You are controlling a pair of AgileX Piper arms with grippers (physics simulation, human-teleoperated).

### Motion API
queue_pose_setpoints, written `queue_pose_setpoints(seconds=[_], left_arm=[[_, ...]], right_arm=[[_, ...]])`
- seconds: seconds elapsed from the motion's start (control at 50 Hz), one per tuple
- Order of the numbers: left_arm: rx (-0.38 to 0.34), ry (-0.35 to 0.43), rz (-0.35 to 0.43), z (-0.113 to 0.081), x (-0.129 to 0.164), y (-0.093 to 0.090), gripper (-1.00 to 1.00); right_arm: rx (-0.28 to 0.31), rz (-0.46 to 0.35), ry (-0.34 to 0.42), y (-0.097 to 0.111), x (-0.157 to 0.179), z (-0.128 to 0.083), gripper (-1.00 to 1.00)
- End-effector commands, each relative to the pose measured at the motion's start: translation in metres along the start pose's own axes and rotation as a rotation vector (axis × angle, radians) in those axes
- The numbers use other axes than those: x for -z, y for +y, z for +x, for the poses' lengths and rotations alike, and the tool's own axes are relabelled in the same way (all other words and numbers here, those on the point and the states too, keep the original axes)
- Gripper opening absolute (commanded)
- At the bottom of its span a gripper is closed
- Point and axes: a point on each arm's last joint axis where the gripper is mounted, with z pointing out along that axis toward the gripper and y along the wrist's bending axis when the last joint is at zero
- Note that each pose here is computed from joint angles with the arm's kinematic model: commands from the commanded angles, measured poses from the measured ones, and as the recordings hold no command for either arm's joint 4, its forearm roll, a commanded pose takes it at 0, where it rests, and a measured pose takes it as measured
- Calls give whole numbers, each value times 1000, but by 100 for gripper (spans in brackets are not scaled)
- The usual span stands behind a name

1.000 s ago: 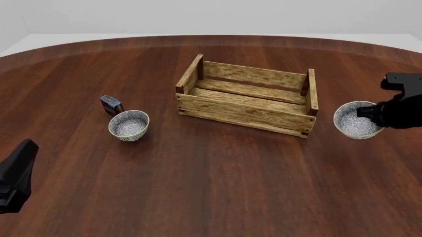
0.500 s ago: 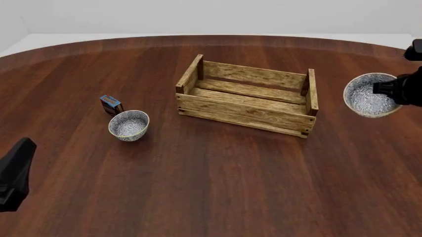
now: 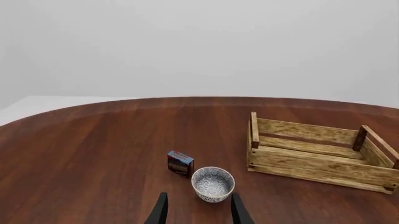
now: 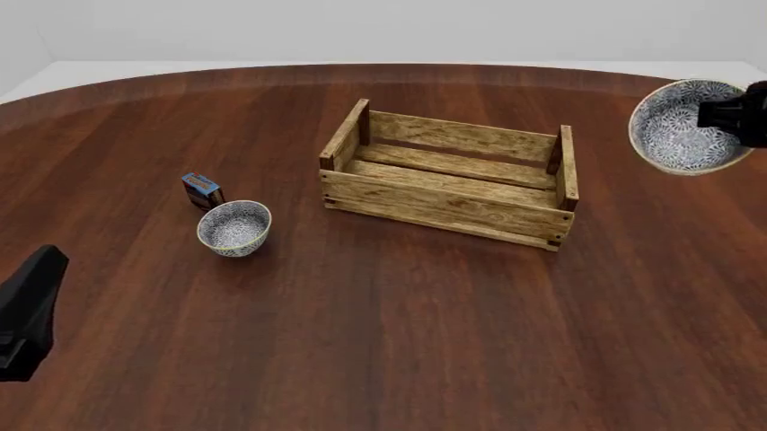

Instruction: Stack the right bowl on the left bowl and place them in the tray.

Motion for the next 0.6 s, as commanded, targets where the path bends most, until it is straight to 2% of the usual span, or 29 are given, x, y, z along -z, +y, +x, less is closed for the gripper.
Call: queue_pose_setpoints(seconds=[0.02, 0.28, 0.38, 0.52, 0.6], left_arm=[[-13, -4, 13, -1, -1, -1, 100], [-21, -4, 2, -1, -1, 0, 100], [-25, -6, -2, -4, 0, 0, 100], [-30, -8, -6, -7, 2, 0, 100], [-34, -12, -6, -10, 3, 0, 100]], right_arm=[[-5, -50, -93, 13, 36, -12, -100], [54, -139, -147, 32, 59, -35, -100], [93, -189, -158, 44, 66, -43, -100], [102, -253, -176, 57, 75, -52, -100], [127, -285, -184, 64, 81, -57, -100]])
